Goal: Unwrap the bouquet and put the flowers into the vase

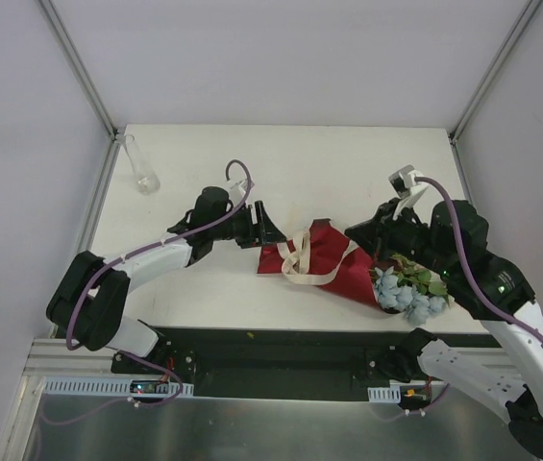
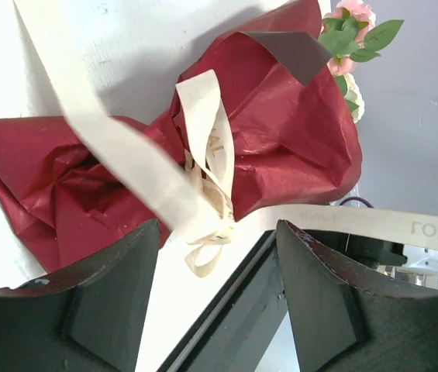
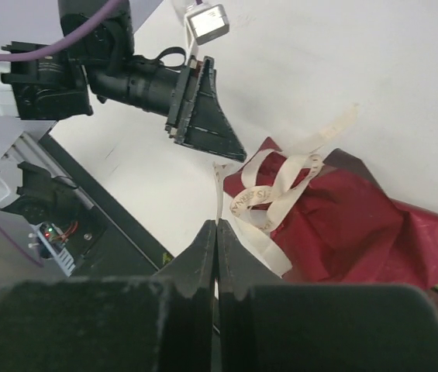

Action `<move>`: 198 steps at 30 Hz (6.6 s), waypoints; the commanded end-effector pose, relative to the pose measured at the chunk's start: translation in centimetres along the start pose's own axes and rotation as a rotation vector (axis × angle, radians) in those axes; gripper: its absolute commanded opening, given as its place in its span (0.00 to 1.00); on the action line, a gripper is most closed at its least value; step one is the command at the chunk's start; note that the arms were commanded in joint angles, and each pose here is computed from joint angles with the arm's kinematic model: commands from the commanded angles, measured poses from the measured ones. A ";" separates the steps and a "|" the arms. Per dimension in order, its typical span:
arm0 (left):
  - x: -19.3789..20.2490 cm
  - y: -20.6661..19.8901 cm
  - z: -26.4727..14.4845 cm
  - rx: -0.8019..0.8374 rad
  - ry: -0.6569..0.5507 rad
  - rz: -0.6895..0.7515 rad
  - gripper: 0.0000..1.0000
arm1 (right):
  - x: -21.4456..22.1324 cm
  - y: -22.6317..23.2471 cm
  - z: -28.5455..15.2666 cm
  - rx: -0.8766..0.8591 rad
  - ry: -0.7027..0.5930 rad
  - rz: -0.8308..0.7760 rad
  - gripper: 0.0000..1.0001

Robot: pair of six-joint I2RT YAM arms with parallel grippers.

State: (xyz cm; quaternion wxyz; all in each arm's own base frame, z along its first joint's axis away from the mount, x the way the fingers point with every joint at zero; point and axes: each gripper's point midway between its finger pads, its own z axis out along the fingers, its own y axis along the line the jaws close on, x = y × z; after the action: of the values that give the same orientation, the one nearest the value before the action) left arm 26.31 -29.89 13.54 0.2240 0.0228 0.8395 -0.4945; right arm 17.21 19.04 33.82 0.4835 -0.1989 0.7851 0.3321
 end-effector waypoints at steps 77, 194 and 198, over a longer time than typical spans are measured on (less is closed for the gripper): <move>-12.4 -10.5 -6.7 -0.390 -0.491 0.417 0.00 | 1.6 -5.8 -12.8 0.307 -0.343 -0.116 0.01; -1.0 -2.2 1.4 -0.162 0.026 0.099 0.43 | 14.4 -8.0 14.7 0.238 0.459 0.227 0.25; -0.6 -0.7 2.6 -0.189 0.052 0.088 0.37 | 15.5 -9.2 16.6 0.259 0.496 0.225 0.17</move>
State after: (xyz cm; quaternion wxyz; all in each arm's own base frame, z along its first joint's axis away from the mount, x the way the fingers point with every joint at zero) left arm 26.08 -30.83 12.05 0.2006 0.0445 0.9001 -0.3843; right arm 25.08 23.26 12.70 0.2630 -0.1276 0.9329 0.2103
